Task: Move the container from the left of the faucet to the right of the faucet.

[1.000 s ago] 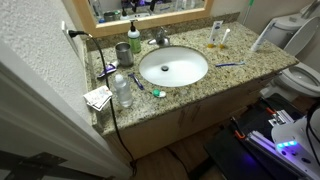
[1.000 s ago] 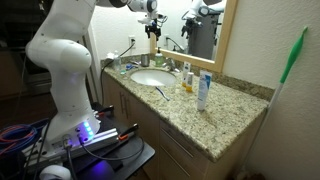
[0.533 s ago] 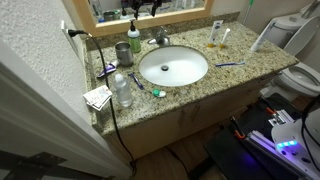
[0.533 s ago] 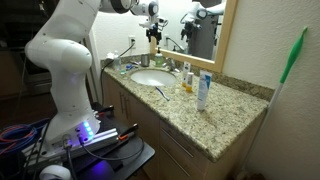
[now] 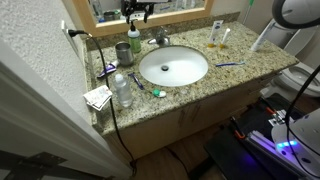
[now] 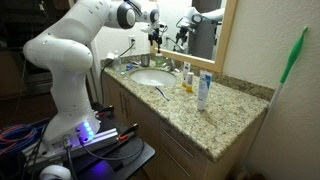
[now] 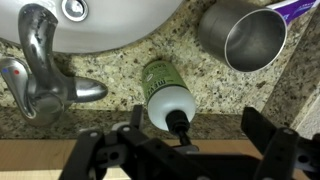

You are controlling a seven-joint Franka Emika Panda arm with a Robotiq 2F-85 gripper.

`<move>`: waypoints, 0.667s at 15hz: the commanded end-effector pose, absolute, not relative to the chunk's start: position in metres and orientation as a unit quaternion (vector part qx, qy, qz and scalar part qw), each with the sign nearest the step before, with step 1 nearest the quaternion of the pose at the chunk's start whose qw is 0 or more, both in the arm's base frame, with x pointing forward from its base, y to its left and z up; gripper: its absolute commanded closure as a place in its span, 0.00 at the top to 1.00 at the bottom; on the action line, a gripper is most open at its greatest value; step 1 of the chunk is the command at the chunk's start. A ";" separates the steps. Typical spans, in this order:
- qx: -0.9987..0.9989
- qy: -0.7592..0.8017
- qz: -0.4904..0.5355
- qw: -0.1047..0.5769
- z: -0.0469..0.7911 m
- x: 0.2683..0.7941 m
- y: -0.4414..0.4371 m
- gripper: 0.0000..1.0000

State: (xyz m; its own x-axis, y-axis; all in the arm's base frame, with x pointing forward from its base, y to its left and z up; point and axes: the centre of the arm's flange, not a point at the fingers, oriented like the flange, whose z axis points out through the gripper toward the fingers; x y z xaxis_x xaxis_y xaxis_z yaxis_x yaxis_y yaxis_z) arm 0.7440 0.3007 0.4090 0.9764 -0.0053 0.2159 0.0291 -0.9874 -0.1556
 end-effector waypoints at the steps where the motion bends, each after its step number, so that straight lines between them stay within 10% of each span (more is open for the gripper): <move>1: -0.991 -0.006 -0.108 0.079 0.407 0.744 0.301 1.00; 10: -0.985 0.039 -0.148 0.086 0.408 0.783 0.304 1.00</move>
State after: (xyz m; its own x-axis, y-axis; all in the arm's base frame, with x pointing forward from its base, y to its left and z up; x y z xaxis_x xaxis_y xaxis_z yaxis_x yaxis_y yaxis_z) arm 0.7529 0.2945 0.4050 0.9720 -0.0555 0.2285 -0.0167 -0.9855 -0.1688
